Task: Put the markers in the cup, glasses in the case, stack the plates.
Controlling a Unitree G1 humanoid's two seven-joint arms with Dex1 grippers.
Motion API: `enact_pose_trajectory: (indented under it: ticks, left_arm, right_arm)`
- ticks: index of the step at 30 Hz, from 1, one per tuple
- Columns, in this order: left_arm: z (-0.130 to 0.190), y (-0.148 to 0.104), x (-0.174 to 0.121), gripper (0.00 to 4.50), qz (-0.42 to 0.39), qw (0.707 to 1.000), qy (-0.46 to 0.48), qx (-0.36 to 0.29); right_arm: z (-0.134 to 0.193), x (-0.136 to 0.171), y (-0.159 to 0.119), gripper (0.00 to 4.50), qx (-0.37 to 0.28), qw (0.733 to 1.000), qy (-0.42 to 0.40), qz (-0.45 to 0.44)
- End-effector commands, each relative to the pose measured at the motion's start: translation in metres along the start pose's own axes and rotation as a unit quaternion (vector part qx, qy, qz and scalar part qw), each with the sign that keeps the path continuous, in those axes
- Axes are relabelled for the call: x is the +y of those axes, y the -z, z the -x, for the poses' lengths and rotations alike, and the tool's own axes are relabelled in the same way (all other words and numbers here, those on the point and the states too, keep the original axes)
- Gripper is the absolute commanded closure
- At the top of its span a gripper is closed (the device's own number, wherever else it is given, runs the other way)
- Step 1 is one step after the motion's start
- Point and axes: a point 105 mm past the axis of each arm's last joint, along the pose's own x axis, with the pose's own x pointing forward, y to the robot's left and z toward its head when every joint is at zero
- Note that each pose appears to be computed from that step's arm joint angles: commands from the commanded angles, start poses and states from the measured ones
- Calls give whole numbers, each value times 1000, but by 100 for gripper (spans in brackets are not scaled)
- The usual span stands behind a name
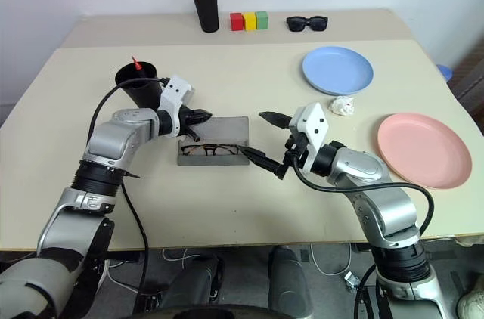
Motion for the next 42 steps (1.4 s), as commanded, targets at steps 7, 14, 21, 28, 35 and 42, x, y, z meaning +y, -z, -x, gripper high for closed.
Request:
enact_pose_trajectory:
  ticks: [7,14,21,28,35,42]
  left_arm:
    - [15,-31,4,444,-19,999,-10,-49]
    - [21,-30,41,444,-14,992,-113,-57]
    - [23,-10,42,444,-11,993,-114,-29]
    - [20,-8,30,444,-6,996,-85,-19]
    - [26,-8,16,444,-9,999,-47,-6]
    - [36,-8,-3,444,-11,1000,-1,3]
  right_arm:
    - [-3,4,-9,0,-14,1000,-9,19]
    - [-5,5,-7,0,-12,1000,-9,22]
    - [-4,5,-7,0,-11,1000,-7,26]
    - [-6,4,-7,0,-12,999,-6,32]
    - [-6,2,-6,0,-12,999,-2,37]
    - [-6,0,-5,0,-8,999,2,44]
